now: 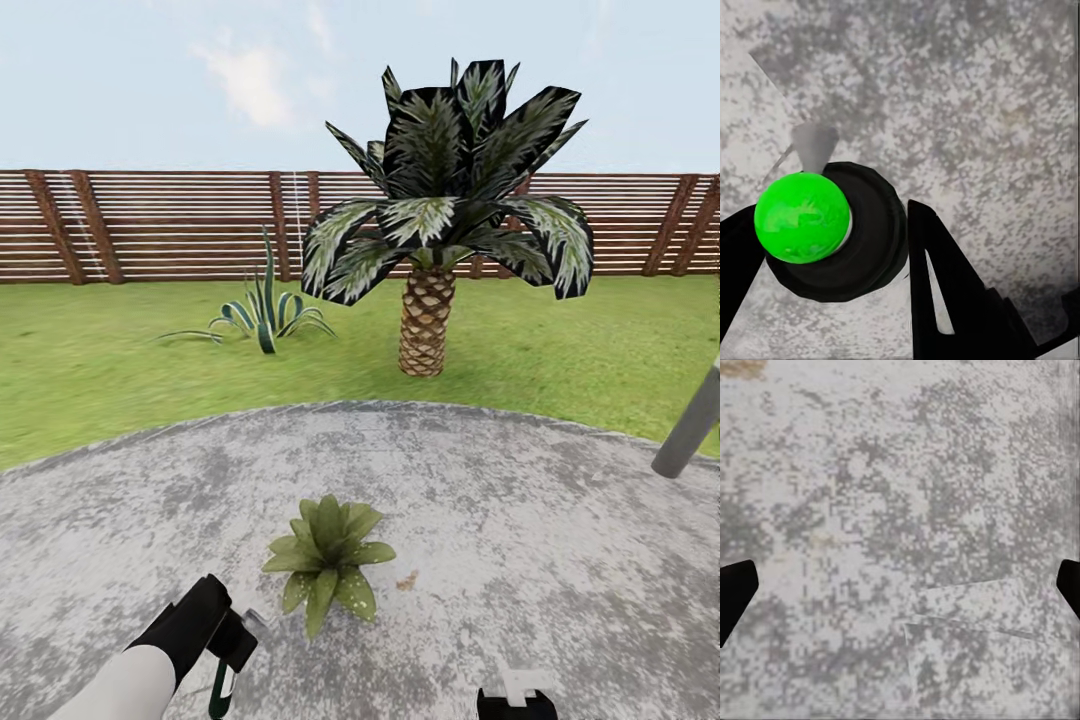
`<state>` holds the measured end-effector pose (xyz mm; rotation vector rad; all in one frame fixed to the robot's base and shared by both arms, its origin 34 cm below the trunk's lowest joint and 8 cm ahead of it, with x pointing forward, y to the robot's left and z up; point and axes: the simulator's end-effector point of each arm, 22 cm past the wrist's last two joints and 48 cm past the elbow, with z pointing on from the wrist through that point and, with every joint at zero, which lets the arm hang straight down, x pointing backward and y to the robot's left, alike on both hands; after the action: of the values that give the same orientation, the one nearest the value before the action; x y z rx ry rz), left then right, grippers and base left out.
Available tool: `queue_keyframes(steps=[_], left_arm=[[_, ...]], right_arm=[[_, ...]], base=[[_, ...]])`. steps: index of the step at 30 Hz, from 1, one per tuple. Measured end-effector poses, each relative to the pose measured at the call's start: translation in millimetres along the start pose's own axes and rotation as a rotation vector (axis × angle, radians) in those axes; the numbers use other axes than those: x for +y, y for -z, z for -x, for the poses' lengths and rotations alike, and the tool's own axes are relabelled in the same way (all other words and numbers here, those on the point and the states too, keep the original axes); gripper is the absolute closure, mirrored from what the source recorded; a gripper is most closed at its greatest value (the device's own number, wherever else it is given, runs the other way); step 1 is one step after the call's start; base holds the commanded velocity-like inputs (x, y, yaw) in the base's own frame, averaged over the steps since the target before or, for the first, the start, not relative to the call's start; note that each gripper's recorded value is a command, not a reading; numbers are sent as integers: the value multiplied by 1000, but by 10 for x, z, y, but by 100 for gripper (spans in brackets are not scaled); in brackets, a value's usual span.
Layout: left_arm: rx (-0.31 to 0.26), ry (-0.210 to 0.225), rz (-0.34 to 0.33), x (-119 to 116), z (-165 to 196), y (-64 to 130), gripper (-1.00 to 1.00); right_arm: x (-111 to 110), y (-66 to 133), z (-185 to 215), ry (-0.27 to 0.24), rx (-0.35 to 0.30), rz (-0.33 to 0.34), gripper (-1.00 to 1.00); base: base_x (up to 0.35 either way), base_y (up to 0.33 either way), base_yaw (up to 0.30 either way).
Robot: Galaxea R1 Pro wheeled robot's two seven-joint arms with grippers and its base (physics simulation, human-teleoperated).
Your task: Pick up the pesticide atomizer in the garden and spray insectifuge to fully cover both potted plants in the garden.
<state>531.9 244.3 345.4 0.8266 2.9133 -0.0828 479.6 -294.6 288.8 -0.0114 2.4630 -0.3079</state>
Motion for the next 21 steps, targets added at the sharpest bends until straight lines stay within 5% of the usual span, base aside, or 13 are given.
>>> queue_keyframes(steps=[2, 7, 11, 21], left_arm=[[-5, 5, -1, 12, 2, 2, 100], [-14, 20, -8, 10, 14, 3, 100], [-20, 27, -13, -2, 28, 5, 100], [-28, 5, -41, -165, -9, -73, 100]], right_arm=[[-247, -59, 3, 13, -12, 17, -100], [-144, -13, 98, 13, -112, 154, -100], [-401, -21, 67, 26, -130, 139, -100], [-356, -14, 84, 22, -135, 143, -100]], base=[[0, 0, -4], [0, 0, 0], [0, 0, 0], [0, 0, -34]])
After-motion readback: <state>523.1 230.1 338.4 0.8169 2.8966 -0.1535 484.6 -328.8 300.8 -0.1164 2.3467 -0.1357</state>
